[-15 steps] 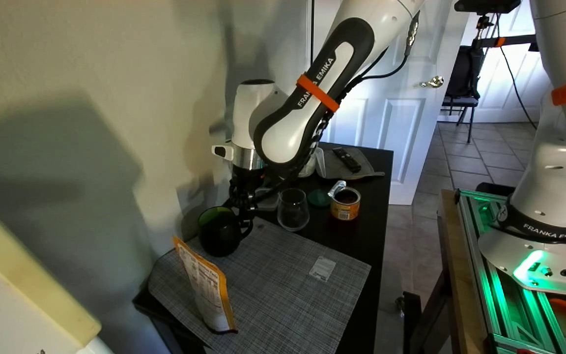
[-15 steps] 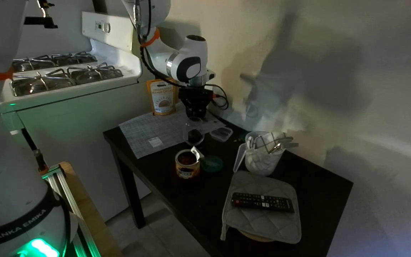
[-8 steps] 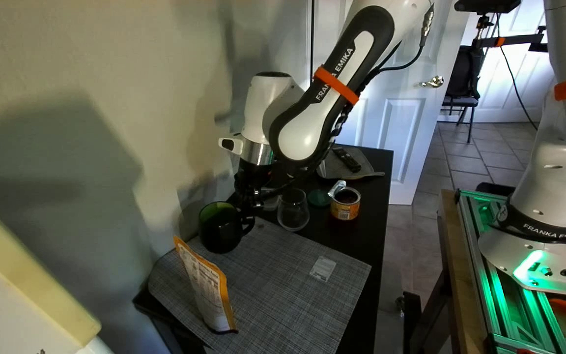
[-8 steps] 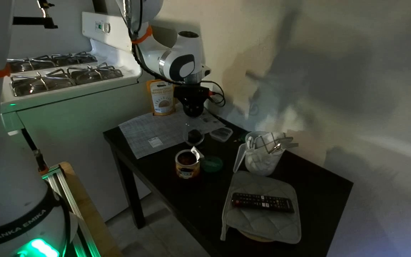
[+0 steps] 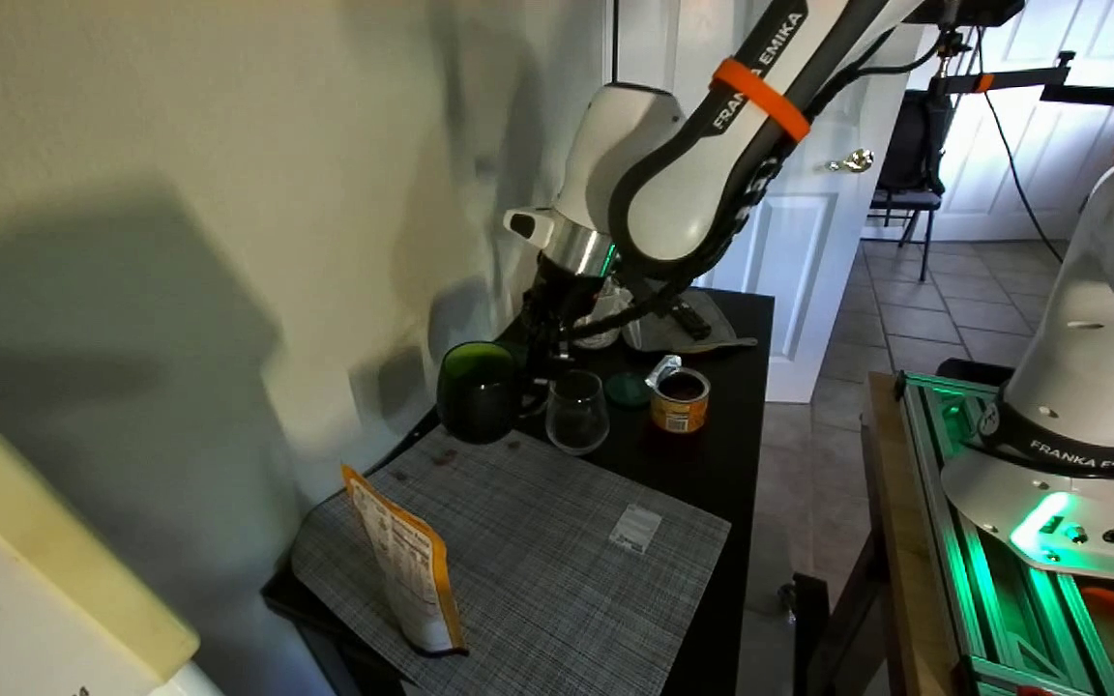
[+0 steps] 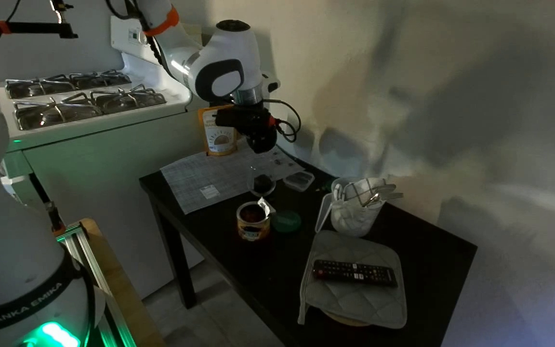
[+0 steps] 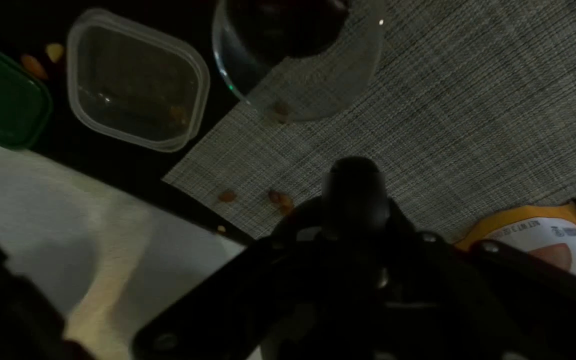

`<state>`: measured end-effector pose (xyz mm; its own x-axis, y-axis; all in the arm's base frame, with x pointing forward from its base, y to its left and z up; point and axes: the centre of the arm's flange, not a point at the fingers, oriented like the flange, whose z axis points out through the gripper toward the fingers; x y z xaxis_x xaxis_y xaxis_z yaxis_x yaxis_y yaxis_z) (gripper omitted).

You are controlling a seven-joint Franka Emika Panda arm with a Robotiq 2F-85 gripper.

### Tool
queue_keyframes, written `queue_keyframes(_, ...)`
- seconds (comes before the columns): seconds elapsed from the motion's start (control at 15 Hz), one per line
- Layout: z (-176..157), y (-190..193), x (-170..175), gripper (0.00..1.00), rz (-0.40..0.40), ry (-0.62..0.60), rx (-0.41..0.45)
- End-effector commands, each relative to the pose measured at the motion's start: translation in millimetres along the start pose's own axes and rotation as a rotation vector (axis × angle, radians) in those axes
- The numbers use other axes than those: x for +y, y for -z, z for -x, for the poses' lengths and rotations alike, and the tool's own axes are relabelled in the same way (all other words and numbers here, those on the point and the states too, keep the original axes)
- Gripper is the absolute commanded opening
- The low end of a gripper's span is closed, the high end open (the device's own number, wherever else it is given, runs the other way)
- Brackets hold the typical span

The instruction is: Move the black cup to the right

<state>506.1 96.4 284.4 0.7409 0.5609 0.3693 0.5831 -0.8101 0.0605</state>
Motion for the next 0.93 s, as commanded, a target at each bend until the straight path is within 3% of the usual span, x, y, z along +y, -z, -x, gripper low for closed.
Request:
queue_keyframes(0.0, 42, 75, -9, 0.05, 0.119, -0.115, 0.065)
queue_keyframes(0.2, 63, 105, -9, 0.05, 0.195, -0.210, 0.101)
queue_keyframes(0.33, 79, 119, -8, 0.05, 0.216, -0.317, 0.074)
queue_keyframes(0.73, 141, 131, 34, 0.05, 0.246, -0.654, 0.042)
queue_keyframes(0.87, 156, 129, 48, 0.05, 0.208, -0.735, 0.044)
